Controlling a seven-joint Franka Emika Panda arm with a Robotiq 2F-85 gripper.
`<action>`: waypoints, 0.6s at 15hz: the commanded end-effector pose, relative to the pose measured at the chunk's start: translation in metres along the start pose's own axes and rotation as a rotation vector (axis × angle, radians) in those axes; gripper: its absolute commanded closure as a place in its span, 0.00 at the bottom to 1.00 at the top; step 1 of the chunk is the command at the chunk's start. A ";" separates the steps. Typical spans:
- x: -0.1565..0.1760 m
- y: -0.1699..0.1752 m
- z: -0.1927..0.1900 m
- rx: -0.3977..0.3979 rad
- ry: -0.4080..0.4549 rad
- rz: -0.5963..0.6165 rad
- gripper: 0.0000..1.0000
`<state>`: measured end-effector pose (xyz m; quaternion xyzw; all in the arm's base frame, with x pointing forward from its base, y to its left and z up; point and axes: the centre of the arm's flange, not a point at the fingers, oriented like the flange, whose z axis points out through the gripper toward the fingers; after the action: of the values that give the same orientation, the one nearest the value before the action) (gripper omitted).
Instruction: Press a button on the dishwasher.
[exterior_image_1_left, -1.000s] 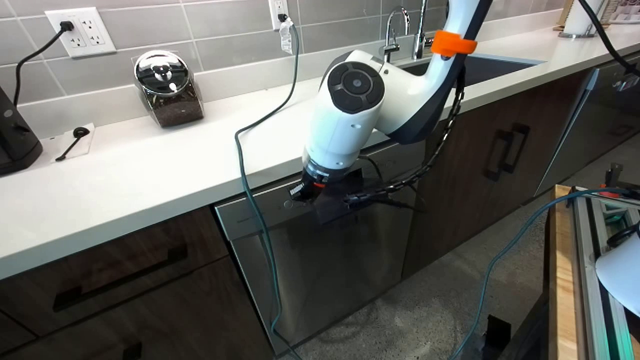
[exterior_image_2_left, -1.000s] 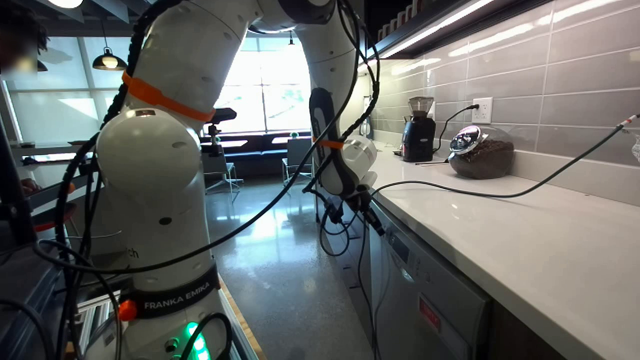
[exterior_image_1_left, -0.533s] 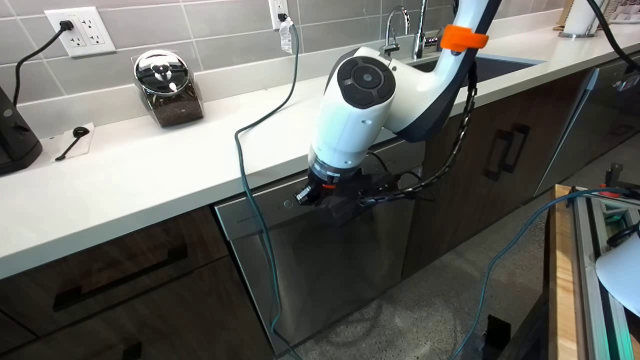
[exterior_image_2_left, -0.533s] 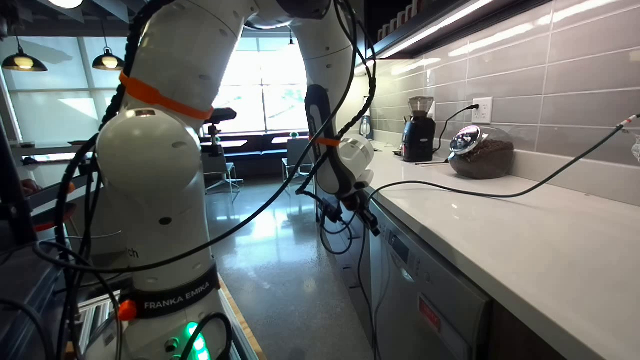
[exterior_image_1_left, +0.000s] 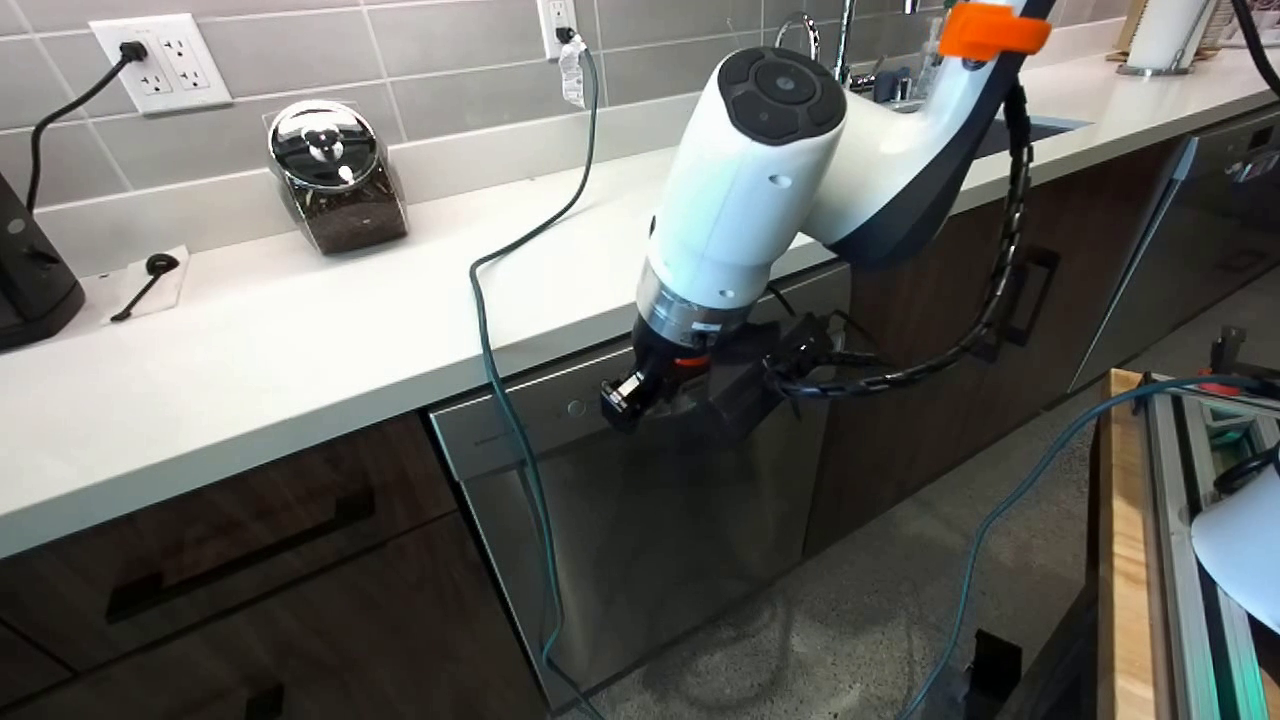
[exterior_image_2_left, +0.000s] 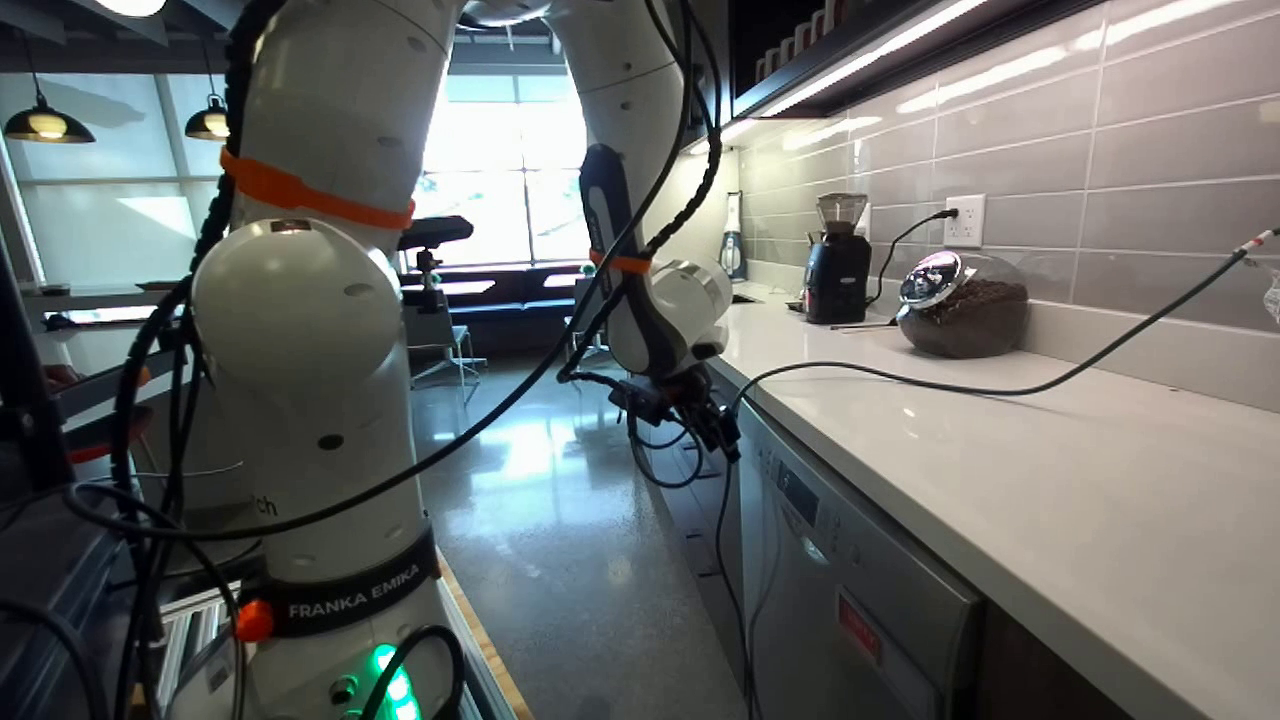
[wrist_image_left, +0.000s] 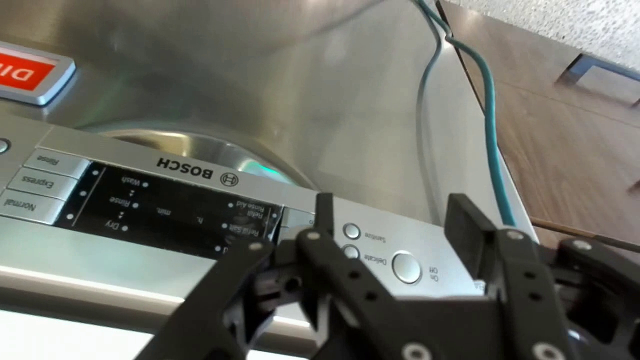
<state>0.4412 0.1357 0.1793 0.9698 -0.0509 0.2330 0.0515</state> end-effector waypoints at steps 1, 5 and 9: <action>-0.002 -0.001 -0.038 0.012 -0.063 -0.049 0.07; -0.006 -0.005 -0.058 -0.001 -0.118 -0.085 0.00; -0.007 -0.012 -0.075 0.022 -0.158 -0.086 0.00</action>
<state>0.4098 0.1526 0.2042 0.9840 -0.0126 0.1704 0.0501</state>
